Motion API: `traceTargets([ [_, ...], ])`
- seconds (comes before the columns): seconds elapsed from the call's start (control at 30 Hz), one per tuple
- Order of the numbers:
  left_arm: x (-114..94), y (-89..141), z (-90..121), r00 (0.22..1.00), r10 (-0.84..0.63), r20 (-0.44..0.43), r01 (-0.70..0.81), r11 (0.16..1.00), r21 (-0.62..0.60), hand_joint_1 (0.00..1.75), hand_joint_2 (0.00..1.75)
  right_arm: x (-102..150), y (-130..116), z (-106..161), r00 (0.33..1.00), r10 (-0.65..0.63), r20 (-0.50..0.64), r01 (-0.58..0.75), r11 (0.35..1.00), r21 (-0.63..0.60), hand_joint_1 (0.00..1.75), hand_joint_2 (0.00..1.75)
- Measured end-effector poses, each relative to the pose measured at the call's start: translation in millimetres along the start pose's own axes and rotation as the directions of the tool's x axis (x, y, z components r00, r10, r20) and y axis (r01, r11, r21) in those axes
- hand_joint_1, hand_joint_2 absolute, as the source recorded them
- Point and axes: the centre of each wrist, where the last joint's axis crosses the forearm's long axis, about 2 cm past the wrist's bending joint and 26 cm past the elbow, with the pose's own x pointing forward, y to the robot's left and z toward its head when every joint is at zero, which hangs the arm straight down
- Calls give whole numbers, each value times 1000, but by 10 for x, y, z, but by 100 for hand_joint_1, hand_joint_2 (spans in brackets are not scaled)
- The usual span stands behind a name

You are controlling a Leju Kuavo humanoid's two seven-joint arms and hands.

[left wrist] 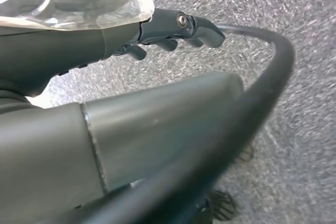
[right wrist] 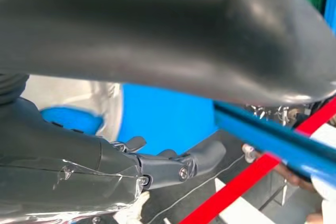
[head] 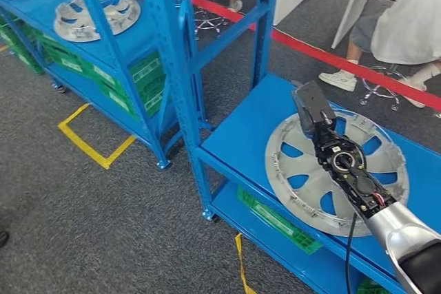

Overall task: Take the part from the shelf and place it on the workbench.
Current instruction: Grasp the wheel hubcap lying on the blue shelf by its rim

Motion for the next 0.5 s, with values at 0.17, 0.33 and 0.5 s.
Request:
traceTargets([
  [0.17, -4, -11, 3, 1000, 1, 0, -1, 1000, -3, 0, 0, 49, -21, -19, 1000, -9, 20, 9, 1000, -5, 0, 0],
  [0.33, -22, -21, 7, 1000, 1, -4, -1, 1000, -7, 0, 0, 17, -14, 10, 1000, -10, 12, 10, 1000, 0, 0, 0],
  [0.5, -12, 3, 0, 1000, 3, -2, -3, 1000, -2, 0, 0, 29, -9, 10, 1000, -12, 16, 12, 1000, 7, 0, 0],
])
